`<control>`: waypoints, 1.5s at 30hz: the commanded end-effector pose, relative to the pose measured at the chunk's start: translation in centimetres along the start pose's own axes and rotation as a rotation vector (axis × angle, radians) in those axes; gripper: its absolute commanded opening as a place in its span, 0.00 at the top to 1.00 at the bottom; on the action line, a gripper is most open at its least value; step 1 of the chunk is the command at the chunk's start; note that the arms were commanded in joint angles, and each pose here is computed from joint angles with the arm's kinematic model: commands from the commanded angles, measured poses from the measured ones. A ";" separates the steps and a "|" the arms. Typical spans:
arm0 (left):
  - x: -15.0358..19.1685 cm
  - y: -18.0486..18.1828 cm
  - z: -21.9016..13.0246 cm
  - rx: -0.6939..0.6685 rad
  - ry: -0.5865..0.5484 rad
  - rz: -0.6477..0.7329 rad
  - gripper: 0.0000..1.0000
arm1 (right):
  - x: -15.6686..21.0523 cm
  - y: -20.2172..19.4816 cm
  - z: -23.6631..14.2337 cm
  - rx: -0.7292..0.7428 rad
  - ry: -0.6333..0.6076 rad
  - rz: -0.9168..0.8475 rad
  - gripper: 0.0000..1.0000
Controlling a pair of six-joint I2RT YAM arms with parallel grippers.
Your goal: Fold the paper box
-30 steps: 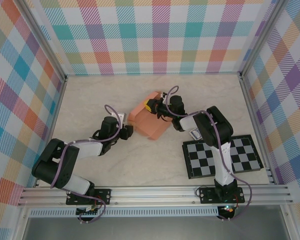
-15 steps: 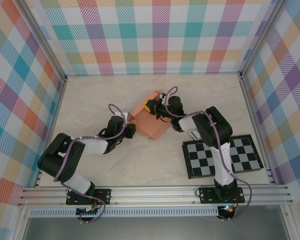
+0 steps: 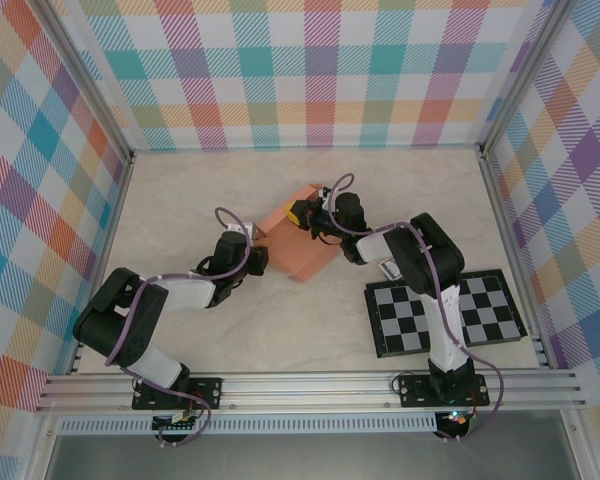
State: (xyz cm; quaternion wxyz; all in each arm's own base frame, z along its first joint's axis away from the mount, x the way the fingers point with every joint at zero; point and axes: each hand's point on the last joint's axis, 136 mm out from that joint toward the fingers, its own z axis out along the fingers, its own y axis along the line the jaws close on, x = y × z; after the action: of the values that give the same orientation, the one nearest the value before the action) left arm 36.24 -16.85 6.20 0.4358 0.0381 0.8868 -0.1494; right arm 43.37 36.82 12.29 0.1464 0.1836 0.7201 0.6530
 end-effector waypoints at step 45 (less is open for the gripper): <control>-3.4 -0.1 3.6 -0.076 -0.284 -0.117 0.74 | 5.2 -3.5 -1.4 0.185 -0.134 0.132 1.00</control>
State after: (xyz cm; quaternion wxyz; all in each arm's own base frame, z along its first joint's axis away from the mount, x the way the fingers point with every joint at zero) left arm 39.89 -16.80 4.72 0.5169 -0.0584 0.8458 -0.1189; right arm 41.00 36.57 12.26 0.1990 0.2883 0.7112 0.6095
